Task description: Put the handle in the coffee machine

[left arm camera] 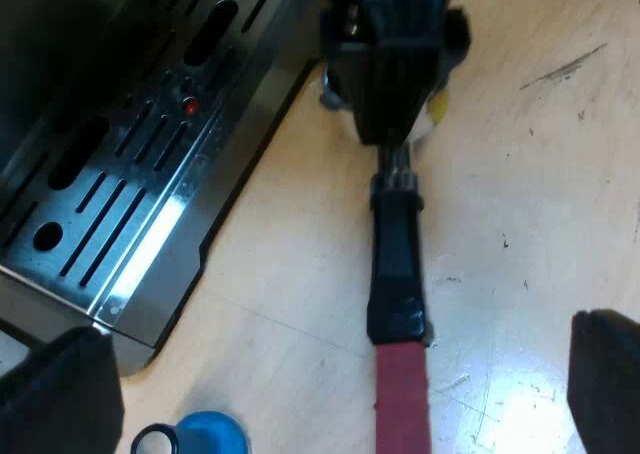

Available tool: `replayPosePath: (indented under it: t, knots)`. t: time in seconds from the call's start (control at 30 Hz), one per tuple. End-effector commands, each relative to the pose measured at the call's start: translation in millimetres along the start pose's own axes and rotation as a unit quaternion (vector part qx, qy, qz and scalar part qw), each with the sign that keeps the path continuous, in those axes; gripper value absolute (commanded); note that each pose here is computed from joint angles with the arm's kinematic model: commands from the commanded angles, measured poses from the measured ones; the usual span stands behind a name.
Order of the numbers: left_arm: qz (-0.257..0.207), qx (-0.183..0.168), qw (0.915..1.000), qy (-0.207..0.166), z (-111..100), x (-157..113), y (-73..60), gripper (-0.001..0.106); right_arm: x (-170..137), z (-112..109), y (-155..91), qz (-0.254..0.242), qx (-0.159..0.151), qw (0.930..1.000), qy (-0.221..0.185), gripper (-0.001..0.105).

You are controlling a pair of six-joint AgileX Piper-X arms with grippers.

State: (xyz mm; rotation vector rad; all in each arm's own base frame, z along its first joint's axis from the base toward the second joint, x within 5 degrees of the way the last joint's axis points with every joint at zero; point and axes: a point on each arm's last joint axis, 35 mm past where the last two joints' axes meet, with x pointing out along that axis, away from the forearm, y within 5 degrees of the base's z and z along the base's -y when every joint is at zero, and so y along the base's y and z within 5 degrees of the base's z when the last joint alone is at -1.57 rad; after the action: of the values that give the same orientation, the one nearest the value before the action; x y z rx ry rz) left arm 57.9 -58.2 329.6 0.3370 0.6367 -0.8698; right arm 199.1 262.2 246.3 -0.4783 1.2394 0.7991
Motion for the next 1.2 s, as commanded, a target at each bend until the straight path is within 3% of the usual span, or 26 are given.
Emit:
replayPosePath:
  t: [0.03,0.17,0.77,0.93,1.2]
  knots:
    - [-0.009,0.005,0.9999,-0.007,1,2,-0.6,0.091,-21,-1,1,0.005,0.006,0.9997,-0.022,0.0]
    - [-0.044,0.003,0.999,0.002,-7,13,-2.6,0.091,-37,-7,2,0.006,0.008,0.9995,-0.028,0.0]
    - [-0.08,0.004,0.9968,-0.007,-34,61,-2.9,0.091,-82,-19,6,0.029,0.005,0.9957,-0.087,0.0]
    - [-0.08,0.003,0.9968,-0.004,-43,71,-2.8,0.091,-85,-23,8,0.053,-0.002,0.9953,-0.081,0.0]
    - [-0.095,0.008,0.995,-0.029,-46,80,-3.3,0.091,-85,-26,8,0.06,-0.011,0.9958,-0.068,0.0]
